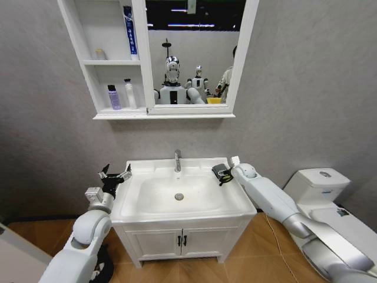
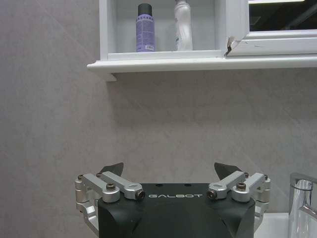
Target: Move facial cleanser and shampoo from washbasin to cabinet, then wipe washbasin with towel.
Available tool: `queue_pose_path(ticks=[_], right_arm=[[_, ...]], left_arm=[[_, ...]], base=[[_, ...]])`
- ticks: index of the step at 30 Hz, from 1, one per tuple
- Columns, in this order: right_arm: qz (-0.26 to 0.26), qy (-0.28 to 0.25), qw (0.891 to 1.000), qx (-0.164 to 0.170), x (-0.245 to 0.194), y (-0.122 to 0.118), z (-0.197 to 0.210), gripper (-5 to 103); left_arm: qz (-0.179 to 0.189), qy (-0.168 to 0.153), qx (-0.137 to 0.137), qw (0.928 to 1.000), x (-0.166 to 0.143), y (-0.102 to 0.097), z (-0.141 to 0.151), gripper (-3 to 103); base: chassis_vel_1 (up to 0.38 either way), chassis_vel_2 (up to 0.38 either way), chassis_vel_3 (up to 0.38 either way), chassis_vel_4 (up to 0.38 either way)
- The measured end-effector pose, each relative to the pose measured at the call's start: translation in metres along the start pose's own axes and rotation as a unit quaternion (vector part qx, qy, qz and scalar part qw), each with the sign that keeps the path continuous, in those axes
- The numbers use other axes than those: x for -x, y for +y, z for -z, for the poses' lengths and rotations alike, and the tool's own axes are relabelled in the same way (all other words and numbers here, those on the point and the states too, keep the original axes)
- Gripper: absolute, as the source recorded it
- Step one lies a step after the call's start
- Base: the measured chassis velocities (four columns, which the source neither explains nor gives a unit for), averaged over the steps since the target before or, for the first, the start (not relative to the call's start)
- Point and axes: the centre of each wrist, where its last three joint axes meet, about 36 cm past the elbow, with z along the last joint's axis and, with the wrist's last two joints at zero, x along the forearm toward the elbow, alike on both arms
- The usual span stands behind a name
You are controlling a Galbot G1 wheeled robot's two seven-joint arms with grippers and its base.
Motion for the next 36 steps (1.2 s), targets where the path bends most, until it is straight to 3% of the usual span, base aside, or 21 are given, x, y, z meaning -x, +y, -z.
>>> queue_pose_path(ticks=[10, 19, 21, 22, 24, 26, 27, 30, 36], right_arm=[[0.001, -0.008, 1.000, -0.008, 0.005, -0.003, -0.001, 84], [0.004, -0.020, 1.000, -0.014, 0.008, 0.001, -0.002, 47], [0.004, -0.020, 1.000, -0.014, 0.008, 0.001, -0.002, 47], [0.005, -0.021, 1.000, -0.014, 0.007, 0.002, -0.001, 37], [0.005, -0.022, 1.000, -0.015, 0.007, 0.002, -0.001, 37], [0.004, -0.026, 0.999, -0.017, 0.005, 0.002, 0.000, 26], [0.004, -0.026, 0.999, -0.017, 0.005, 0.002, 0.000, 26], [-0.001, -0.046, 0.999, -0.015, -0.013, 0.011, 0.009, 7], [0.003, -0.058, 0.998, 0.008, -0.048, 0.031, 0.009, 3]], left_arm=[[0.001, -0.001, -0.001, 1.0000, -0.001, 0.000, 0.002, 100], [0.005, -0.007, -0.008, 0.9999, -0.002, 0.000, 0.008, 100], [0.005, -0.007, -0.008, 0.9999, -0.002, 0.000, 0.008, 100], [0.006, -0.008, -0.009, 0.9999, -0.002, 0.000, 0.008, 100], [0.006, -0.008, -0.009, 0.9999, -0.002, 0.000, 0.008, 100], [0.006, -0.009, -0.009, 0.9999, -0.002, 0.001, 0.009, 100], [0.006, -0.009, -0.009, 0.9999, -0.002, 0.001, 0.009, 100], [0.002, -0.006, -0.009, 0.9999, -0.004, 0.000, 0.011, 100], [-0.001, 0.001, -0.008, 1.0000, -0.010, 0.003, 0.011, 100]], base=[[0.000, 0.000, 0.000, 0.000], [0.000, 0.000, 0.000, 0.000], [0.000, 0.000, 0.000, 0.000], [0.000, 0.000, 0.000, 0.000], [0.000, 0.000, 0.000, 0.000], [0.000, 0.000, 0.000, 0.000], [0.000, 0.000, 0.000, 0.000], [0.000, 0.000, 0.000, 0.000], [0.000, 0.000, 0.000, 0.000]])
